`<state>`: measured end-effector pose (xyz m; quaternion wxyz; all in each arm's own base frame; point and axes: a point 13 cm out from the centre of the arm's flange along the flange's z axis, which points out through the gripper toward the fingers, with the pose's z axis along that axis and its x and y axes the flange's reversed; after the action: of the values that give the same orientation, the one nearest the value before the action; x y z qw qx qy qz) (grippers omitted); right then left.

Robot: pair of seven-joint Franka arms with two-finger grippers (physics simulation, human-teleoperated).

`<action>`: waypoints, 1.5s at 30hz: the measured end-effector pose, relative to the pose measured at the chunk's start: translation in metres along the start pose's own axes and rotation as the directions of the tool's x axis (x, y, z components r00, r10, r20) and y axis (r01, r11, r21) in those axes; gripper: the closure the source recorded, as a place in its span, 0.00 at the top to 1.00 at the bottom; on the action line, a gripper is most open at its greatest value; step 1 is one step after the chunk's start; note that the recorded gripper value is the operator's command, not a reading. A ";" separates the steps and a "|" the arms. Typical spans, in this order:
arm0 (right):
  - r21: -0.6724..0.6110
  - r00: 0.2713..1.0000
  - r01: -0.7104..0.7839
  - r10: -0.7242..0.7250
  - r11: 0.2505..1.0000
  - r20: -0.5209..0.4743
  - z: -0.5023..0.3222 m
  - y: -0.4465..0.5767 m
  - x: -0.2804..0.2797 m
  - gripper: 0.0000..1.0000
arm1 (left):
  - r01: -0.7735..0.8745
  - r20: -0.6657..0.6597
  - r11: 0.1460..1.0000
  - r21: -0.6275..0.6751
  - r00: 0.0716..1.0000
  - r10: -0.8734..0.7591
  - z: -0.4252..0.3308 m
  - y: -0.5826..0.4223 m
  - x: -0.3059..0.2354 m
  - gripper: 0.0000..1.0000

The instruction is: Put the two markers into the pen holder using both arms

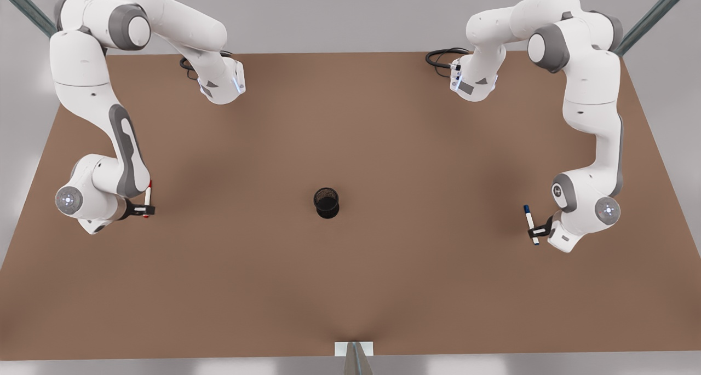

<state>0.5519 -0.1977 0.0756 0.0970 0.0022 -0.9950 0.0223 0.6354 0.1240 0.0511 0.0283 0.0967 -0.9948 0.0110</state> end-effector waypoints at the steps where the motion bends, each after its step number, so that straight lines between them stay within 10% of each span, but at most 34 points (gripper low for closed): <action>1: 0.002 1.000 0.007 -0.007 1.000 0.006 0.002 -0.001 -0.002 0.79 | -0.006 0.002 1.000 0.000 1.000 0.006 0.001 -0.002 -0.002 0.60; 8: -0.005 0.999 0.032 -0.031 0.999 0.019 0.033 -0.007 0.022 0.75 | -0.027 0.005 1.000 -0.001 1.000 0.027 0.008 -0.004 -0.007 0.52; 19: 0.015 0.991 0.076 -0.077 0.997 0.113 0.044 -0.012 0.014 0.34 | -0.047 -0.004 0.999 -0.003 0.999 0.047 0.015 -0.006 -0.006 0.43; 37: 0.019 0.986 0.112 -0.114 0.994 0.126 0.046 -0.009 0.015 0.26 | -0.054 0.002 0.998 -0.010 0.999 0.054 0.013 -0.009 -0.009 0.21; 45: 0.054 0.965 0.153 -0.161 0.987 0.207 -0.022 0.000 -0.030 0.21 | -0.286 0.176 0.954 0.093 0.948 0.267 -0.186 -0.197 -0.036 0.21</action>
<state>0.5859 -0.1965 0.0914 -0.0077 0.0853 -0.9958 0.0329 0.7184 -0.0568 0.2383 -0.0597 -0.0416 -0.9952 0.0655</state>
